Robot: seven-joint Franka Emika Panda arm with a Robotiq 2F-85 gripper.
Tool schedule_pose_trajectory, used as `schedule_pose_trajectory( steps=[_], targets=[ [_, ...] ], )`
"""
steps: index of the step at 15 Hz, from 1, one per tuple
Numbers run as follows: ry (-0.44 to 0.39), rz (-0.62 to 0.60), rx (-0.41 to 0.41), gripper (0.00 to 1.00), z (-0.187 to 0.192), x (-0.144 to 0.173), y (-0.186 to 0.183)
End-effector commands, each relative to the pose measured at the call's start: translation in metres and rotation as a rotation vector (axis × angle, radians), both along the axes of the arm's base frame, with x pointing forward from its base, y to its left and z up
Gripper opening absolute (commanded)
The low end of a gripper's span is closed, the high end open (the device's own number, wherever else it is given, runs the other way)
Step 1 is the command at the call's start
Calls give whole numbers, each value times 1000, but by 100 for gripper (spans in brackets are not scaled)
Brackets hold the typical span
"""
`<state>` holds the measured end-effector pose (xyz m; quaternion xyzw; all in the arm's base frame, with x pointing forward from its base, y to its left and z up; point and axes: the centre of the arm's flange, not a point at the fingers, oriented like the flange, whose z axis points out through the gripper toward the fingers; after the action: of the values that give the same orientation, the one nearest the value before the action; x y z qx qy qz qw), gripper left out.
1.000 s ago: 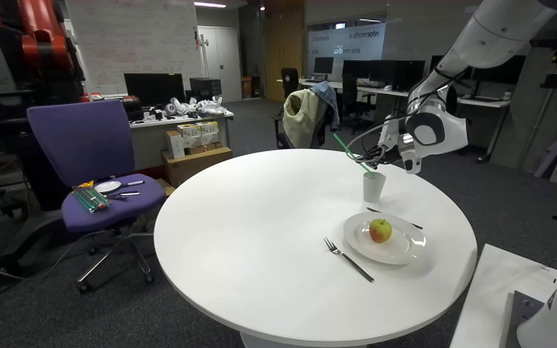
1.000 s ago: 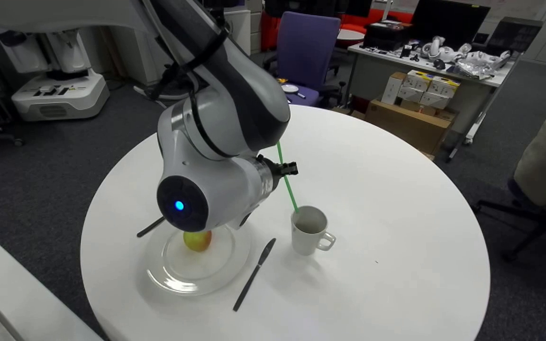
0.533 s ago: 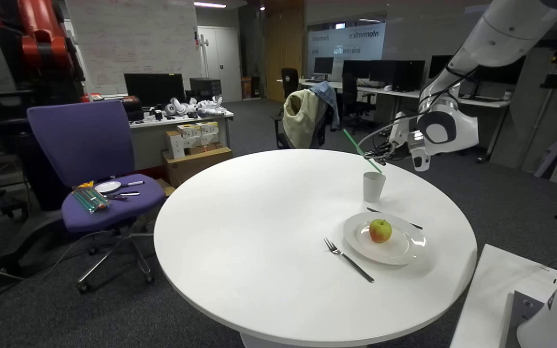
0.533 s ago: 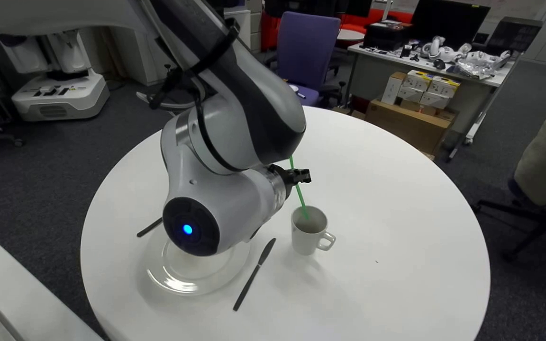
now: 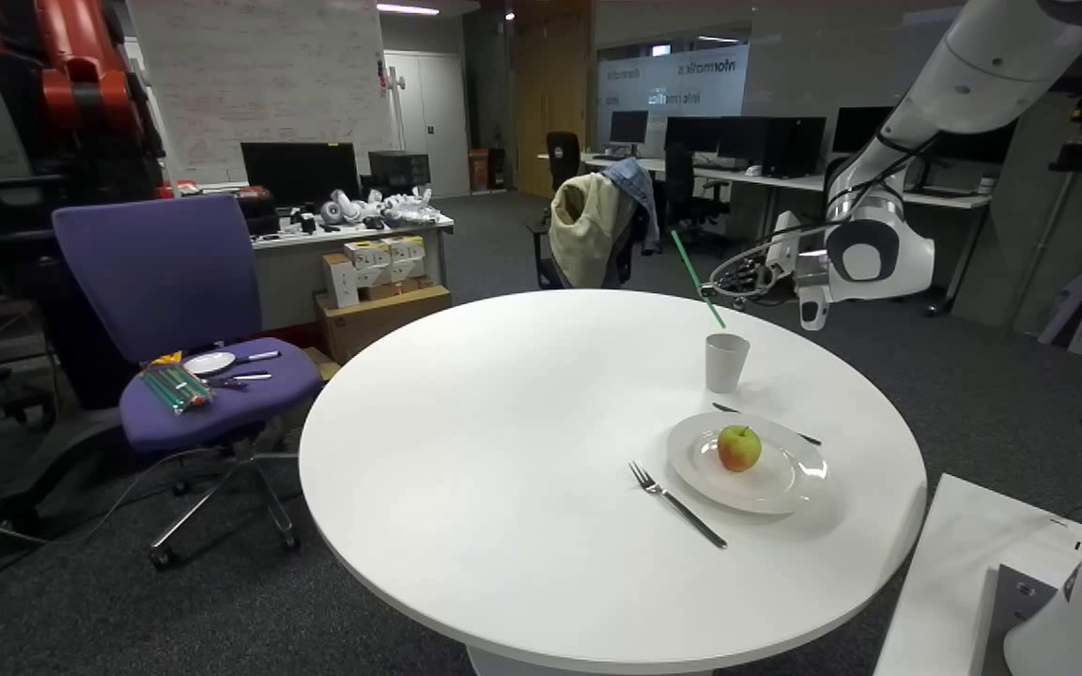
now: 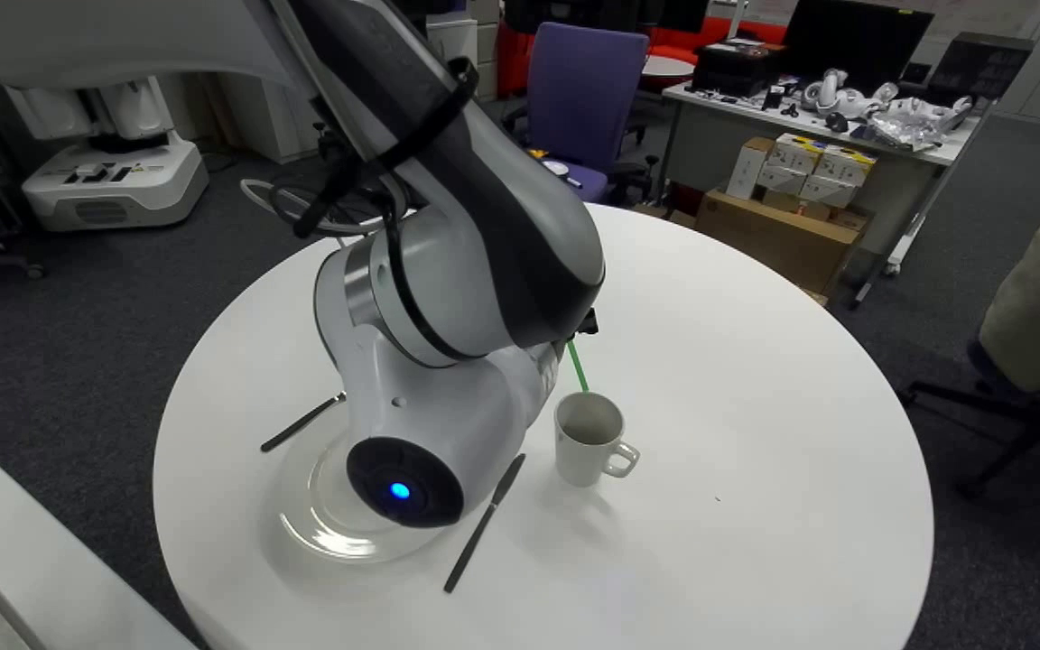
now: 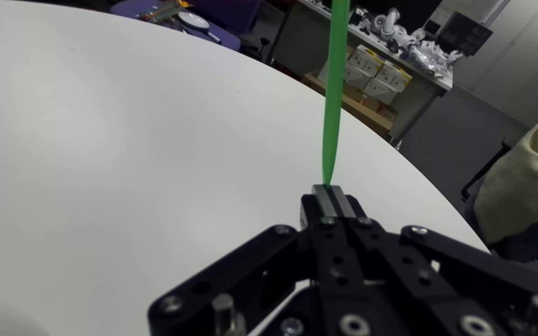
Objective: Put the straw inside the cup
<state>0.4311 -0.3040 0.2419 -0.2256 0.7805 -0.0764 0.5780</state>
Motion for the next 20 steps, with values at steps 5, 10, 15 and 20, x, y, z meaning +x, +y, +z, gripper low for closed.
schedule_pose_trajectory(
  steps=[5, 10, 15, 20],
  targets=[
    [-8, 42, 155, 0, -20, 7, -18],
    [13, 19, 190, 0, -29, 10, -27],
    [34, 14, 220, 0, -36, 22, -36],
    [67, 13, 257, 0, -48, 34, -45]
  ],
)
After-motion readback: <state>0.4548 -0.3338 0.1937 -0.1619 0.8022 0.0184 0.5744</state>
